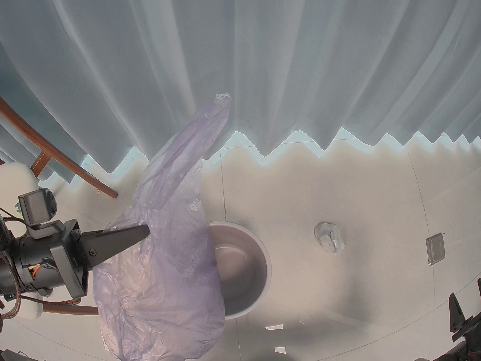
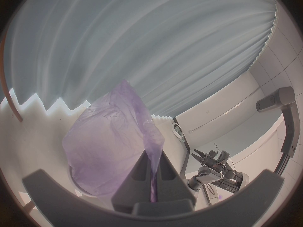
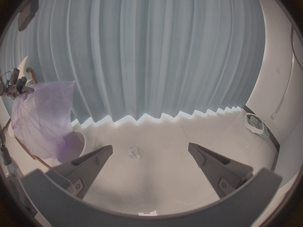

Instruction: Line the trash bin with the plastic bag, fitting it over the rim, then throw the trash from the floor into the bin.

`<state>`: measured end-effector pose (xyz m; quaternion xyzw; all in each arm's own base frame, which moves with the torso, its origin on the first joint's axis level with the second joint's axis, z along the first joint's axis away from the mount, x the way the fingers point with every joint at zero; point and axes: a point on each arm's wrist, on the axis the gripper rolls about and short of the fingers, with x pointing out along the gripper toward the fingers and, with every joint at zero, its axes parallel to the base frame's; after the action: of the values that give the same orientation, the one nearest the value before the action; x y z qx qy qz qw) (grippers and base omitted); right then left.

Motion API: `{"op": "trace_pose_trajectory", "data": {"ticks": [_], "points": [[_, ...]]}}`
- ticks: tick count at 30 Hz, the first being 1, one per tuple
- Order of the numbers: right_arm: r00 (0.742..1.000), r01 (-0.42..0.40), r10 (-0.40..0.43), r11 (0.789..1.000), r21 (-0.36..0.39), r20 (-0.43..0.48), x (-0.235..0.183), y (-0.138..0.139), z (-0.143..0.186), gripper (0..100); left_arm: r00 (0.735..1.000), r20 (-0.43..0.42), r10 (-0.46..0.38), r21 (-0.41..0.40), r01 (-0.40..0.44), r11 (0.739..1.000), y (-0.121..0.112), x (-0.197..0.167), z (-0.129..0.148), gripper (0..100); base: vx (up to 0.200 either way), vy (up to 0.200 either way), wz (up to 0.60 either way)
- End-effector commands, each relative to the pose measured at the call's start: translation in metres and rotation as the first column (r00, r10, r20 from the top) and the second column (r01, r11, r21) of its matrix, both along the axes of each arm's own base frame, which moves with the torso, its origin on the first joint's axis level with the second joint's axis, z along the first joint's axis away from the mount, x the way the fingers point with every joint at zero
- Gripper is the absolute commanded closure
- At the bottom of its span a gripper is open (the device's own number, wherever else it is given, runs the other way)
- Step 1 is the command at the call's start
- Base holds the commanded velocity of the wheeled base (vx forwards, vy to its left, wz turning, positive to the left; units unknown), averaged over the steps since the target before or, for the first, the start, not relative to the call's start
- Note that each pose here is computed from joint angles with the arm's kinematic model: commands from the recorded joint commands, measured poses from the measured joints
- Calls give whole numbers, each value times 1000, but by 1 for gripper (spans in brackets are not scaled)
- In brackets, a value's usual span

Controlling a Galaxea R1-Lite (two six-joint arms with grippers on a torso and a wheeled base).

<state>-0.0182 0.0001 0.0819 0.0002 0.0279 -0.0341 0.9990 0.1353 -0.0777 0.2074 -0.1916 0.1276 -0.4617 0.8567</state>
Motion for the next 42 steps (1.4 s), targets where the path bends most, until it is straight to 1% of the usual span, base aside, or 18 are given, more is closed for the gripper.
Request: {"op": "trace_pose_trajectory", "data": {"ticks": [1,4,24,42], "points": [[1000,-1,1,1000,1,-18,1,0,-5,0,1000,-15,-7,7,7,1000,-2,1,-4,100,0,0,0],[1000,-1,1,1000,1,-18,1,0,-5,0,999,-26,-22,12,22,1000,-4,0,-8,100,0,0,0],[1000,1,-1,1000,1,-18,1,0,-5,0,997,-72,-26,36,28,999,-9,9,-17,100,0,0,0],[1000,-1,1,1000,1,-18,1,0,-5,0,990,-139,-13,68,23,997,-14,22,-30,100,0,0,0]]}}
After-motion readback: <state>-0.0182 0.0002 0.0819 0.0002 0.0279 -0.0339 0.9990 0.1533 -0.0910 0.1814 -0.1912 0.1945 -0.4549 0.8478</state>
